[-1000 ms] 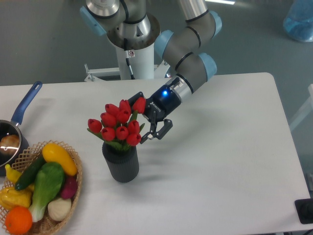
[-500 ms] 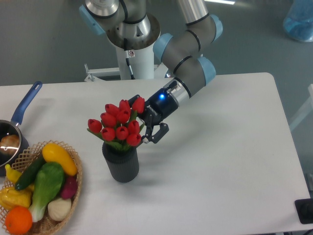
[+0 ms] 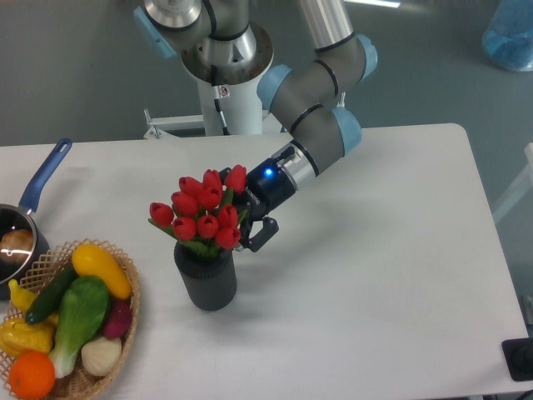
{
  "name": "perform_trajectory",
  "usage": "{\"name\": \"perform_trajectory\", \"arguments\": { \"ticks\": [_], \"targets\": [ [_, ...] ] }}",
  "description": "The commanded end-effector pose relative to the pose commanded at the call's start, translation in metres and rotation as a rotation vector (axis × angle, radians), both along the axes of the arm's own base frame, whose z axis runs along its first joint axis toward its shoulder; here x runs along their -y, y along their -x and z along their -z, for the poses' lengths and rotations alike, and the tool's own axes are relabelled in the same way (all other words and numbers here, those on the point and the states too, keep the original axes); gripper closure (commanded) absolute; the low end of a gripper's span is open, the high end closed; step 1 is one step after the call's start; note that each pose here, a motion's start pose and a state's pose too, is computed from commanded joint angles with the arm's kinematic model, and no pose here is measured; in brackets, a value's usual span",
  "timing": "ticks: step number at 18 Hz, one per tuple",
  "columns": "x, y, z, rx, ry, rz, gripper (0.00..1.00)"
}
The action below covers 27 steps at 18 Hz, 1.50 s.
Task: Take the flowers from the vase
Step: 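Close the gripper on the bundled tulip stems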
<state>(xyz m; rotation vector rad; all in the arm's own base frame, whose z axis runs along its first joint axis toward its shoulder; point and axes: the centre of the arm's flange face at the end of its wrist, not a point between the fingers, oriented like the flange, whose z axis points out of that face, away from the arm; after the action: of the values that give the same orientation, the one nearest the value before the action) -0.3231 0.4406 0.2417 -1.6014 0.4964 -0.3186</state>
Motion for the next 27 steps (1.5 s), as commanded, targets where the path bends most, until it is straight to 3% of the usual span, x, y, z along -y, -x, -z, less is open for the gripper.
{"name": "perform_trajectory", "arguments": {
  "ticks": [4, 6, 9, 16, 20, 26, 27],
  "targets": [
    [-0.0006, 0.0008, -0.003, 0.003, -0.012, -0.002, 0.05],
    [-0.0006, -0.0006, -0.0011, 0.006, -0.009, 0.0, 0.19],
    [-0.0004, 0.0006, -0.0009, 0.006, -0.009, -0.002, 0.3],
    [0.002, 0.004, 0.0026, 0.01, -0.007, -0.009, 0.37],
    [0.0023, 0.002, 0.0043, 0.014, -0.003, -0.007, 0.48],
    [0.0025, 0.0016, 0.0049, 0.021, -0.001, -0.008, 0.54],
    [0.0027, 0.0012, 0.0052, 0.023, 0.0, -0.008, 0.59]
  ]
}}
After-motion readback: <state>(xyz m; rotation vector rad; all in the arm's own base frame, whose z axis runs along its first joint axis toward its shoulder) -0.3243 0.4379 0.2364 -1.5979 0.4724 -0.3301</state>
